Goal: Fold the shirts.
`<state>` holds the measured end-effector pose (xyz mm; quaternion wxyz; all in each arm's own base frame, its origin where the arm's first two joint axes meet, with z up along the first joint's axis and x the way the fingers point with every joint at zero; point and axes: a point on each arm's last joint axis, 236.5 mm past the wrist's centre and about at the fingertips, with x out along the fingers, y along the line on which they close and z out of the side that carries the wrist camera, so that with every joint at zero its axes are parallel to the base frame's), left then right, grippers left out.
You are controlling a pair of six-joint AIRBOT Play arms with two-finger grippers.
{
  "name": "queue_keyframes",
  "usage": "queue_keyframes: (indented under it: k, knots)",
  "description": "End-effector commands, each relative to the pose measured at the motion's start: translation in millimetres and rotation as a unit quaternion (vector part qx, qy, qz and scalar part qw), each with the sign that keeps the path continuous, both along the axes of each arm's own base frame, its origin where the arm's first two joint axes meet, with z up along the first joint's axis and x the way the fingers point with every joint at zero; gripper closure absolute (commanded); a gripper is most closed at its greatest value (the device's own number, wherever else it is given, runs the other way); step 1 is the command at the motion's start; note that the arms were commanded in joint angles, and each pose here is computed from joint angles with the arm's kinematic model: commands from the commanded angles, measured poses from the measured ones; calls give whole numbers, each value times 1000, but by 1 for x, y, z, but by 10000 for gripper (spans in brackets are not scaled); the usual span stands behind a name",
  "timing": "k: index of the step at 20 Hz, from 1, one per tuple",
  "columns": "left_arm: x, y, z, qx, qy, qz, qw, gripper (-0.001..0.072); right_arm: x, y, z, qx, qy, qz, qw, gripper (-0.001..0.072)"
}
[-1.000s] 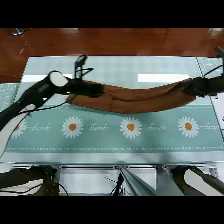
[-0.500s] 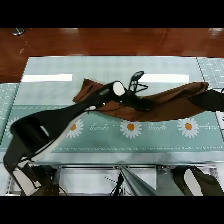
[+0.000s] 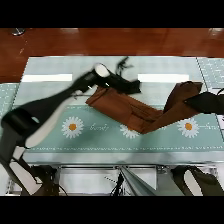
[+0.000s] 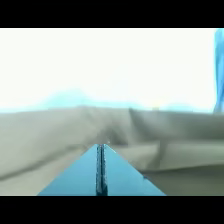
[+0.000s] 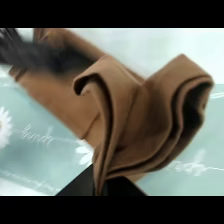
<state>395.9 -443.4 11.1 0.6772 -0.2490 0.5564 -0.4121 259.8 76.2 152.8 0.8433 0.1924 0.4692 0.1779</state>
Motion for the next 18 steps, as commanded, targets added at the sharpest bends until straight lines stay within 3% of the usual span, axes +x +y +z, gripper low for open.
queue_keyframes:
  k: [1,4,8,12,17,18]
  knots:
    - [59,117,59,-8,-18,60,998,677,12,35,0,29,1,28,999,691]
    - [64,203,124,12,-99,102,990,677,43,92,-3,62,-6,76,995,690]
    - [8,264,187,39,-196,150,968,677,88,177,-36,65,20,149,987,691]
    - [-58,280,191,62,-236,166,955,677,133,242,-89,59,60,188,979,690]
    - [-106,282,140,70,-201,169,962,676,161,307,-119,126,93,185,970,690]
    - [-109,283,127,72,-188,171,964,677,160,314,-127,136,107,184,968,634]
